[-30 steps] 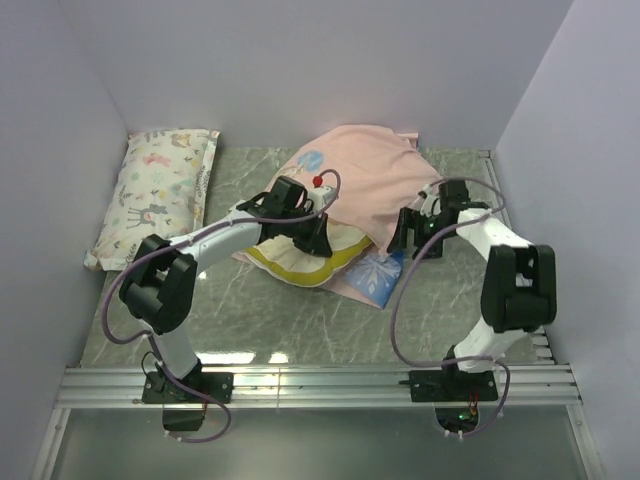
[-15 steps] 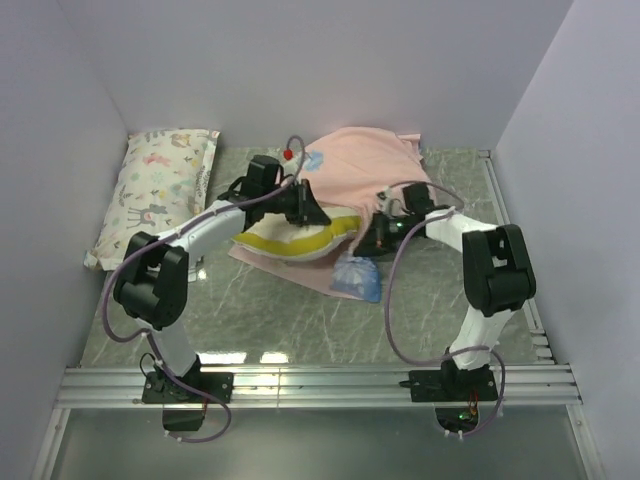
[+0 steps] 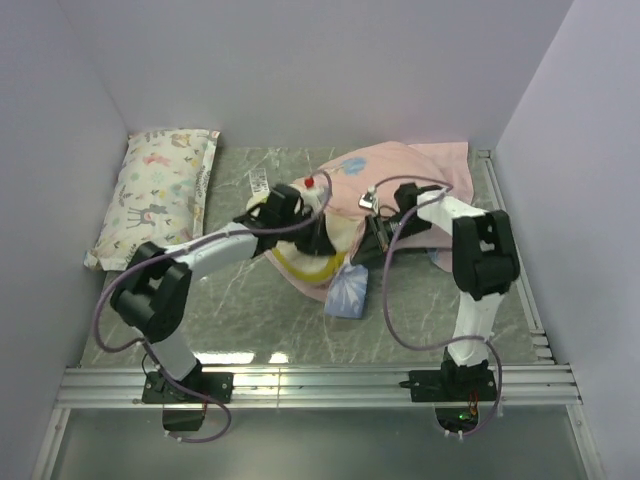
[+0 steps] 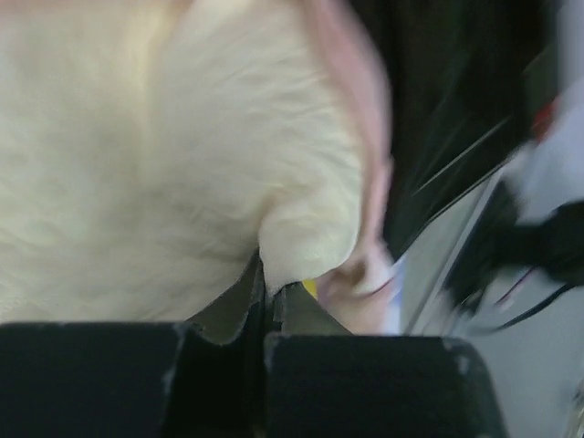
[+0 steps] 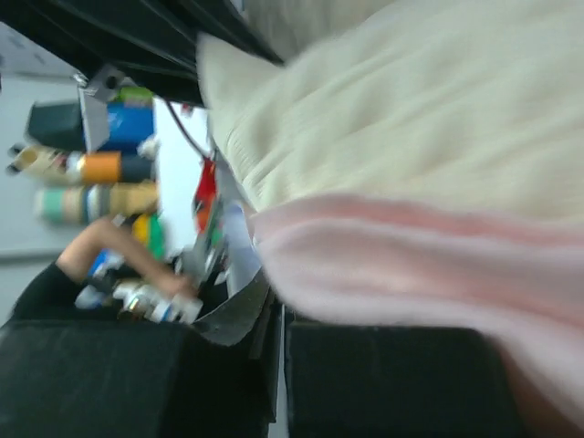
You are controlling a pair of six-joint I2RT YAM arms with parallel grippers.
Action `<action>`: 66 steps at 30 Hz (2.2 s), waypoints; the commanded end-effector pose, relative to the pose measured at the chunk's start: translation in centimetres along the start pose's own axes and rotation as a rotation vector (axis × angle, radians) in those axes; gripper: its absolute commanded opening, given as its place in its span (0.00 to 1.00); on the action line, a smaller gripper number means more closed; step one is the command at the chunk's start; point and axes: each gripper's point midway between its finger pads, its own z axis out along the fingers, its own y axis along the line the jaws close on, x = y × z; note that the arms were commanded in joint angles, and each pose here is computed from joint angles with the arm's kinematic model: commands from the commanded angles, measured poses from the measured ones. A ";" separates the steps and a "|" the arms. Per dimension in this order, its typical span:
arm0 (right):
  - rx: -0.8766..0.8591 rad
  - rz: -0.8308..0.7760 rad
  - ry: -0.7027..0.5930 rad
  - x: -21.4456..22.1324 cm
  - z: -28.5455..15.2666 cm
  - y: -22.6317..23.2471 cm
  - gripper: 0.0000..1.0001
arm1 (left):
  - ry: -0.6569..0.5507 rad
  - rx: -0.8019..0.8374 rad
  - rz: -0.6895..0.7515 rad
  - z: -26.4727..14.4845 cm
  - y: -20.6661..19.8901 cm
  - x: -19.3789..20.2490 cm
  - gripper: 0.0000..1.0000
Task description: Put the pillow into the pillowcase
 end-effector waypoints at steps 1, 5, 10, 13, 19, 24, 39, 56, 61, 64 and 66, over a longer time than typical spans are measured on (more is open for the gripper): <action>-0.129 0.090 0.069 3.8 -0.4 3.9 0.08 | 0.284 -0.181 0.071 0.1 6.2 9.5 0.00; -0.031 0.101 0.020 3.5 -2.6 4.0 0.38 | 0.332 -0.022 0.081 0.3 3.4 10.7 0.10; 0.694 -0.103 -0.312 -0.7 -9.1 1.5 0.77 | 0.395 0.205 0.191 -1.6 -4.0 11.5 0.48; 0.869 -0.239 -0.408 -3.9 -11.7 4.2 0.82 | 0.428 0.366 0.238 -4.0 -8.5 11.7 0.60; 1.062 -0.256 -0.284 -5.8 -11.9 1.7 0.81 | -0.020 0.155 0.189 -10.6 -3.8 -1.2 0.74; 1.140 -0.225 -0.070 -3.7 -7.8 -4.1 0.81 | -0.067 -0.303 0.218 -13.4 10.5 -5.8 0.74; 1.165 -0.376 -0.039 -10.3 -6.2 -8.9 0.80 | 0.293 0.092 0.025 -5.7 3.3 9.6 0.45; 0.925 -0.424 0.057 1.8 -3.7 0.8 0.81 | -0.144 -0.039 0.101 -12.9 3.1 -3.2 0.81; 1.036 -0.577 0.093 2.4 0.1 -1.1 0.84 | -0.169 -0.044 -0.126 -10.2 8.5 -5.6 0.81; 1.164 -0.579 0.029 0.0 0.7 -1.3 0.89 | -0.209 -0.024 -0.166 -9.5 9.8 -6.8 0.82; 1.190 -0.551 0.026 -1.0 1.9 -1.4 0.92 | -0.247 -0.046 -0.143 -9.3 10.6 -7.7 0.83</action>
